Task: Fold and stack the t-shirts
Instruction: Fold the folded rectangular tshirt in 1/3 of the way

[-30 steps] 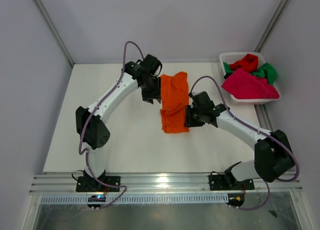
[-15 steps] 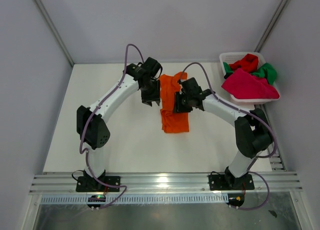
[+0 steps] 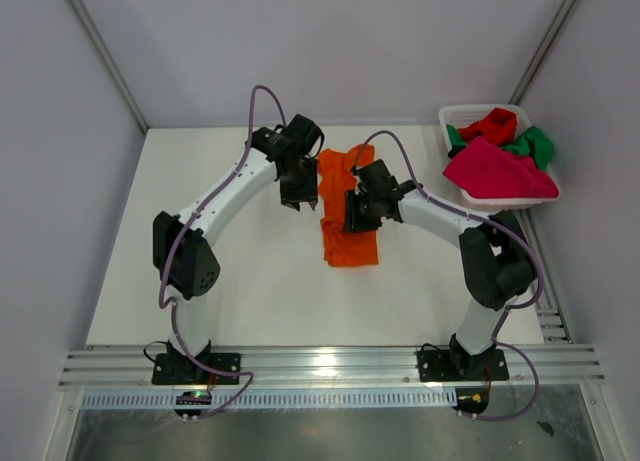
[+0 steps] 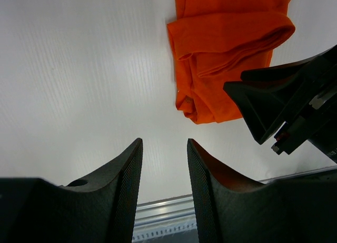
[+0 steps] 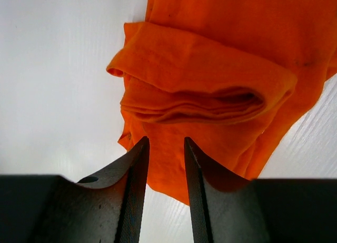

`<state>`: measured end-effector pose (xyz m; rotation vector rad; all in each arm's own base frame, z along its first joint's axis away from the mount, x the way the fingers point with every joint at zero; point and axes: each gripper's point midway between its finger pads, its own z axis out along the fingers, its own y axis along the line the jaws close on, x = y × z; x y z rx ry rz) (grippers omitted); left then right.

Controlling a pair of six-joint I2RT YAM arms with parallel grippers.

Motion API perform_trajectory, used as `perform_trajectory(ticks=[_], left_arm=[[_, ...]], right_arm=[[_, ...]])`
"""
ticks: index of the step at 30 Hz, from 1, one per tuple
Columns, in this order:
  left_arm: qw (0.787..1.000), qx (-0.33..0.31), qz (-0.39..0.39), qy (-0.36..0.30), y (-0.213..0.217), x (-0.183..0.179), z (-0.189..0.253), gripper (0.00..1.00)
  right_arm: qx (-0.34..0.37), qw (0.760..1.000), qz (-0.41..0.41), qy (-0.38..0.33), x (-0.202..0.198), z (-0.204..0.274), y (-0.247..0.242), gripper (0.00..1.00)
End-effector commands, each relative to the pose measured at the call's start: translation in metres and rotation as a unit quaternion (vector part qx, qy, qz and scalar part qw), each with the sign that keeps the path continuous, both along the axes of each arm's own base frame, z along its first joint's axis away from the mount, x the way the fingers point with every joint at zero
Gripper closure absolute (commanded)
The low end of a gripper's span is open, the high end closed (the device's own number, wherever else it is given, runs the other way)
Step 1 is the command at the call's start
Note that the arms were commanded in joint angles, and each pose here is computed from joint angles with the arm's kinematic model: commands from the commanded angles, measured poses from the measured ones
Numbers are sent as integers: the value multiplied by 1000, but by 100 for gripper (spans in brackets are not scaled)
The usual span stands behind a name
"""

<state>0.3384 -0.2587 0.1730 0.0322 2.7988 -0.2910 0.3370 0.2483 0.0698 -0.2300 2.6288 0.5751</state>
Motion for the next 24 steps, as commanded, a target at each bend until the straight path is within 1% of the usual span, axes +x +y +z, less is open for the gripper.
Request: perform_trajectory(ticks=[1, 5, 6, 11, 13, 20, 24], left_arm=[[1000, -16, 0, -23, 1, 4, 17, 58], [1000, -16, 1, -19, -1, 6, 12, 59], [1000, -26, -4, -12, -5, 4, 12, 58], [1000, -22, -4, -13, -3, 4, 13, 58], [1000, -21, -3, -15, -2, 4, 14, 58], [1000, 2, 4, -21, 9, 2, 14, 58], [1000, 2, 6, -18, 11, -1, 11, 58]], right_arm=[[11, 1000, 5, -25, -5, 21, 0, 63], [10, 1000, 0, -17, -10, 14, -3, 63], [11, 1000, 1, -15, -10, 11, -2, 63], [10, 1000, 2, 1, -9, -5, 2, 63], [5, 1000, 4, 9, -5, -15, 4, 63], [-3, 1000, 15, 9, 19, -25, 17, 63], [-9, 1000, 19, 9, 30, -27, 22, 63]])
